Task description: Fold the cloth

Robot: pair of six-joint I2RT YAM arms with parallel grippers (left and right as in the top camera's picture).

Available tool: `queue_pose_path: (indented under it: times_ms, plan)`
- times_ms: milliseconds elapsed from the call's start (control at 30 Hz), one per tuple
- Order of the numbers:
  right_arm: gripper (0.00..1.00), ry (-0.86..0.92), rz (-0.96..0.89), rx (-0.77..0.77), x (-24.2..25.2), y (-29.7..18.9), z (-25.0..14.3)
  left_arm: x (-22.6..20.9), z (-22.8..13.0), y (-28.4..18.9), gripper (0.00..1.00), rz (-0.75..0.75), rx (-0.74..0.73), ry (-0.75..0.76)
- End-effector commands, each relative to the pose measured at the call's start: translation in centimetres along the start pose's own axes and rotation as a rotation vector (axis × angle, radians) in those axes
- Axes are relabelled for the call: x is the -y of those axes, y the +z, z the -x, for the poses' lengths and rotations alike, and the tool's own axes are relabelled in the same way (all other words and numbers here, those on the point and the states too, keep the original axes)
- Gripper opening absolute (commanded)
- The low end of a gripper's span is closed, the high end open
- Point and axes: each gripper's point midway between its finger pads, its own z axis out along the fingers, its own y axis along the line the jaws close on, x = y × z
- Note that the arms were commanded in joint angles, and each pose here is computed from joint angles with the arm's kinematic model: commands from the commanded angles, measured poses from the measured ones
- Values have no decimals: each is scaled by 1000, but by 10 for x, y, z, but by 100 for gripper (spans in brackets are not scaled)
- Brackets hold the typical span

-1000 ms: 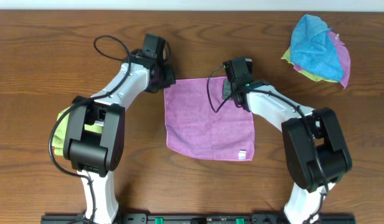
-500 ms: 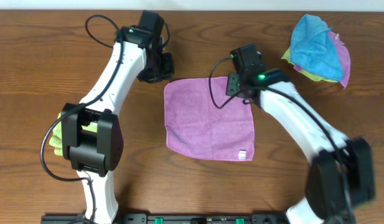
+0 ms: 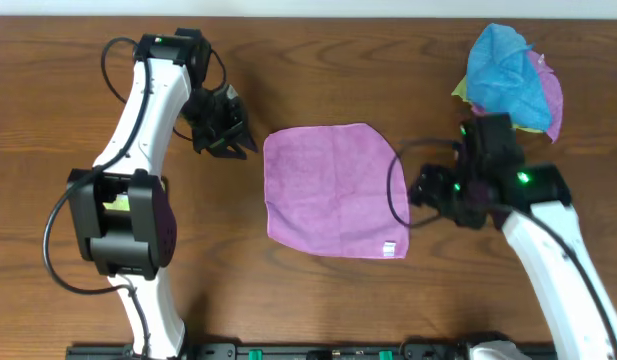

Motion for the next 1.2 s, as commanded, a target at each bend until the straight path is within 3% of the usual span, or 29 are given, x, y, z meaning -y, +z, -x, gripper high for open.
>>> queue_pose_path:
  times_ms: [0,300,567,867,1167]
  plan:
    - [77,49,81,-45,6,-1,-24,17,-22,-24,31,-63,20,40]
    - [76,87,139,-79,30,7,-59,8,-83,-37,34,-86,16,11]
    - [75,40,147,-71,31,6,-59,-34,-119,5,48,-134,111,-55]
    - [75,63,245,-141,28,40,-82,-54,-112,63,56,-298,182,-73]
    - [78,137,317,-167,37,84,-106,-58,-98,86,66,-388,254,-11]
